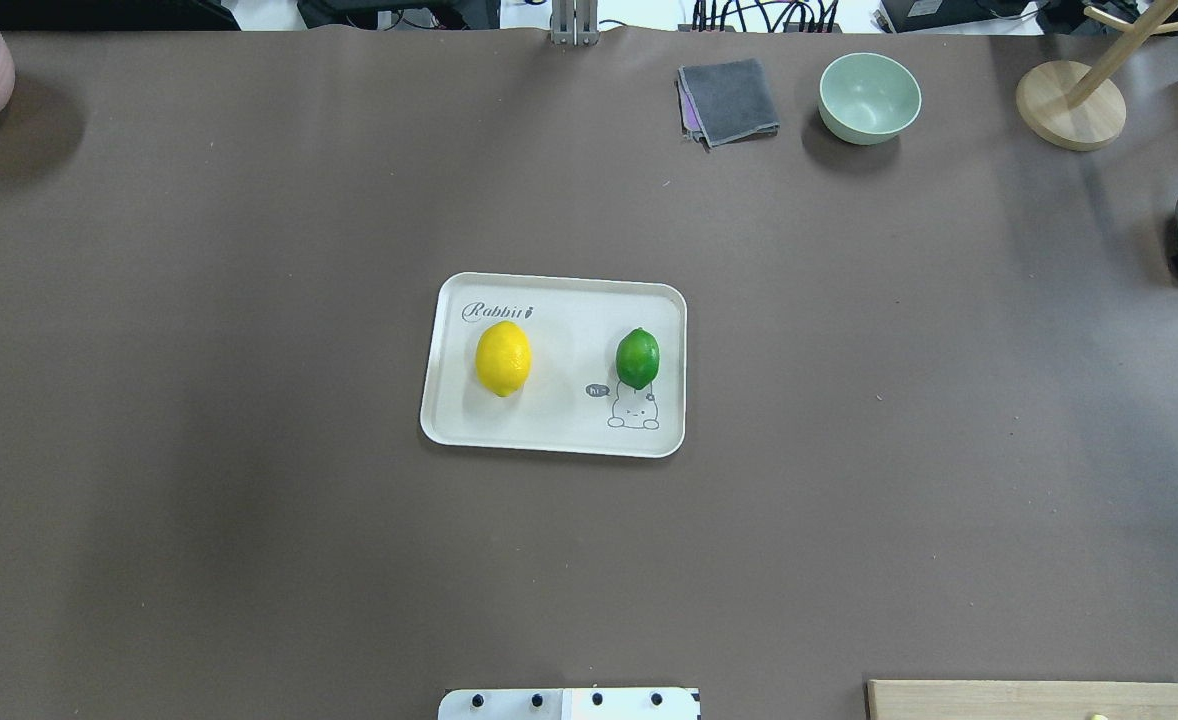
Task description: Place all lemons on tray
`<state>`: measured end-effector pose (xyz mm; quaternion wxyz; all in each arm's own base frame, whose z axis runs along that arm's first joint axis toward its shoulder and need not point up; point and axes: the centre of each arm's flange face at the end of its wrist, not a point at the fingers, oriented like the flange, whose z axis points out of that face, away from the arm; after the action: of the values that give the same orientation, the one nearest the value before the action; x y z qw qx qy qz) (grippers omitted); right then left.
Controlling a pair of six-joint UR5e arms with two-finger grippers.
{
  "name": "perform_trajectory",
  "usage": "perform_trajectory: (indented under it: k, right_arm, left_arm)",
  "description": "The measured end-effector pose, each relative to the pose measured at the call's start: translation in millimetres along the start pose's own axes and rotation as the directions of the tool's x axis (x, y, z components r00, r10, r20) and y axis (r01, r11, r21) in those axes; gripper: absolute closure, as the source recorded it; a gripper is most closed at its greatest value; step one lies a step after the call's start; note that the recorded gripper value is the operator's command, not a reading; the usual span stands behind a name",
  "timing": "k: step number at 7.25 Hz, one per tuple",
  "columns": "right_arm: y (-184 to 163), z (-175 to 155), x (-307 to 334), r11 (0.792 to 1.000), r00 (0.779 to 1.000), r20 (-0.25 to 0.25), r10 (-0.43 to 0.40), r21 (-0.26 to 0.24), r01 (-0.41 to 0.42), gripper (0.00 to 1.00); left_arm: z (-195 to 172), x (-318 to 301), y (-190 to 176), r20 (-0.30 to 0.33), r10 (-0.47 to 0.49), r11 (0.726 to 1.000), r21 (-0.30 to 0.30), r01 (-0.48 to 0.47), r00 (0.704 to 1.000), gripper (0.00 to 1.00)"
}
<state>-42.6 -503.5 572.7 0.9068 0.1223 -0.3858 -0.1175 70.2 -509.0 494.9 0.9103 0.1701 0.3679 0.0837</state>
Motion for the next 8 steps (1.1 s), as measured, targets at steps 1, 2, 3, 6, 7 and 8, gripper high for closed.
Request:
perform_trajectory:
  k: [1, 2, 3, 6, 7, 8]
  right_arm:
    - [17.7, -8.2, 26.9, 1.0, 1.0, -0.014, -0.001, -0.027, 0.001, 0.0]
    - [37.2, -18.3, 54.3, 0.998, 1.0, -0.026, 0.012, -0.061, -0.014, 0.0]
    - [58.1, -31.1, 79.1, 0.995, 0.998, -0.036, 0.054, -0.082, -0.056, 0.0]
    - [97.6, -77.7, 82.2, 0.98, 0.985, -0.07, 0.159, -0.11, -0.166, 0.0]
    - [100.4, -84.1, 76.6, 0.977, 0.983, -0.072, 0.171, -0.119, -0.179, 0.0]
    - [99.7, -87.1, 73.7, 0.976, 0.982, -0.074, 0.174, -0.122, -0.182, 0.0]
  left_arm:
    - [-20.5, -45.7, 12.1, 0.017, -0.02, 0.999, -0.026, 0.02, 1.0, 0.02]
    - [-37.7, -83.0, 27.9, 0.034, -0.033, 0.998, -0.048, 0.035, 0.999, 0.02]
    - [-45.0, -105.6, 46.7, 0.042, -0.049, 0.996, -0.066, 0.052, 0.998, 0.02]
    - [-40.9, -127.7, 87.9, 0.05, -0.128, 0.985, -0.106, 0.133, 0.99, 0.02]
    - [-38.0, -131.3, 96.8, 0.051, -0.147, 0.982, -0.114, 0.152, 0.988, 0.02]
    - [-37.3, -133.7, 101.2, 0.053, -0.157, 0.98, -0.116, 0.162, 0.986, 0.02]
